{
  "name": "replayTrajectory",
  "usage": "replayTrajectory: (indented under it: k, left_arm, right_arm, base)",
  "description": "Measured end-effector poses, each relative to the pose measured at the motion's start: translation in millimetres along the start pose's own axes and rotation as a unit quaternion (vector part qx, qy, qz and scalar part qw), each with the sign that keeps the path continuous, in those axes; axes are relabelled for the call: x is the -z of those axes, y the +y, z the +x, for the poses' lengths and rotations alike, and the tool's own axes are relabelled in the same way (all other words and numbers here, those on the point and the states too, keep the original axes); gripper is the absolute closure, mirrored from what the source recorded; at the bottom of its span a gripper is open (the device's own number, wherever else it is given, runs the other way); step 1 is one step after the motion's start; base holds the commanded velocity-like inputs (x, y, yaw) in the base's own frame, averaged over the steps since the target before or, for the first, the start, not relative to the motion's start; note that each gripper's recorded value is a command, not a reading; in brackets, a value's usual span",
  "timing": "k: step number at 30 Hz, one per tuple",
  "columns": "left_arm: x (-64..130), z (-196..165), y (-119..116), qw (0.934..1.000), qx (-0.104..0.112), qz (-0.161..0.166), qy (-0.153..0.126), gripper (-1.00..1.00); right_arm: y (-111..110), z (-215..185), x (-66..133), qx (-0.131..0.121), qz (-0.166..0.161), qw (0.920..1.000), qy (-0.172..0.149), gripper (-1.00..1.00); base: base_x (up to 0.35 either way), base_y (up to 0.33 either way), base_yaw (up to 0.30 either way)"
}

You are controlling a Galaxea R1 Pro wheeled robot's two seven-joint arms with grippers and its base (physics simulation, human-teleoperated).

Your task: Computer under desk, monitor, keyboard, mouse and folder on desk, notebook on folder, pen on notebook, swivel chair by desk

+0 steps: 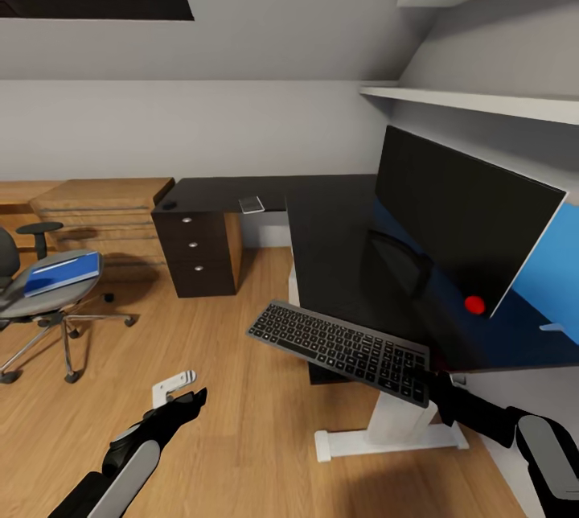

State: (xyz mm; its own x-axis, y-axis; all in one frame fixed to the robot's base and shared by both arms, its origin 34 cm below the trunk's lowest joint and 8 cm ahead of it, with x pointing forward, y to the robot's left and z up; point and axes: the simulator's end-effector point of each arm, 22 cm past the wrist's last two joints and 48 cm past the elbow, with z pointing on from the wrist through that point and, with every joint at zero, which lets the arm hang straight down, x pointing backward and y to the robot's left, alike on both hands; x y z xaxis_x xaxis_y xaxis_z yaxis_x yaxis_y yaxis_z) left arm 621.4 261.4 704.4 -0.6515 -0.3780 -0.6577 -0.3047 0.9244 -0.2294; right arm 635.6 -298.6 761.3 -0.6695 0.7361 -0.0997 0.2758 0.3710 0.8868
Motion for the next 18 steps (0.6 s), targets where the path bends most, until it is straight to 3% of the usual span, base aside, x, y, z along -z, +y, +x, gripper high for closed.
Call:
replayTrajectory:
  k: [9,14,16,18]
  left_arm:
    - [6.3,0,4,0.9999,-0.002,-0.010,0.010,-1.00]
    - [11.3,-2,1,0.9999,-0.001,-0.010,0.014,-1.00]
    - [13.6,0,-7,0.9998,0.004,-0.005,0.017,-1.00]
    - [16.0,-1,-11,0.9998,0.006,-0.003,0.018,-1.00]
  right_arm:
    - [22,5,0.9,0.007,-0.012,0.9999,0.008,1.00]
    - [59,21,-8.7,0.028,-0.060,0.9976,0.022,1.00]
    - [79,29,-20.3,0.039,-0.080,0.9959,0.011,1.00]
    - [103,35,-26.6,0.033,-0.111,0.9932,0.001,1.00]
  base:
    - [0.000,0.000,0.000]
    - [0.000,0.000,0.000]
    - [0.000,0.000,0.000]
    - [0.000,0.000,0.000]
